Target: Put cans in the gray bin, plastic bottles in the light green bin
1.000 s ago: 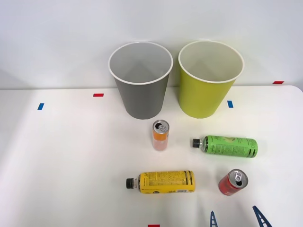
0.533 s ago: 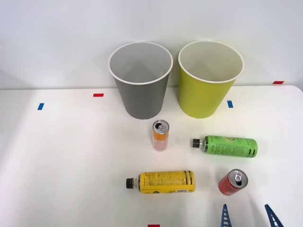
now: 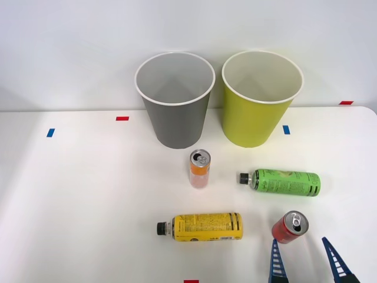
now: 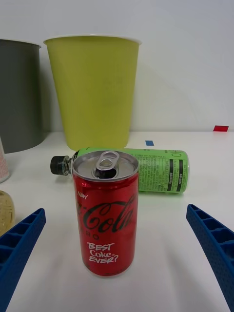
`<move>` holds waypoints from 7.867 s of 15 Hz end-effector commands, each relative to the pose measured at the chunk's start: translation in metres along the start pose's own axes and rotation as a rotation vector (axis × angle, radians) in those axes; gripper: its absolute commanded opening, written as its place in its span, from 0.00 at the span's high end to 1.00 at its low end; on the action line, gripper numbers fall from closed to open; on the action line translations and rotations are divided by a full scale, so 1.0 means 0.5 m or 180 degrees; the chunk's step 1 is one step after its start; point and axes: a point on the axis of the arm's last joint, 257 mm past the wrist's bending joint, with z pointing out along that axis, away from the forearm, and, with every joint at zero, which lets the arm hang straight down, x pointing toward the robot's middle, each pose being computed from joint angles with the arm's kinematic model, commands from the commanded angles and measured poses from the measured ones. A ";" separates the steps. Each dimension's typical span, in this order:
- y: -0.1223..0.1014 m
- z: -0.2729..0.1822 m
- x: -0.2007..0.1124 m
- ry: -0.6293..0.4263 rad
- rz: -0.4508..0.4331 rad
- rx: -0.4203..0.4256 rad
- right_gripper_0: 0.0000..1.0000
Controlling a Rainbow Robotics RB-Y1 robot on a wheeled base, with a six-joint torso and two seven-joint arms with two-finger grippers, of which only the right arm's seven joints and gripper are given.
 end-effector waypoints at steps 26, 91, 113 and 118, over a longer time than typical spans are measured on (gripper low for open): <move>0.023 0.142 -0.033 -0.0160 0.0001 -0.0259 1.00; 0.226 0.437 -0.454 -0.0497 0.0066 -0.1375 0.12; 0.045 0.126 -0.195 0.0178 0.0417 -0.0246 0.12; 0.042 0.117 -0.146 -0.0002 0.0296 -0.0112 0.12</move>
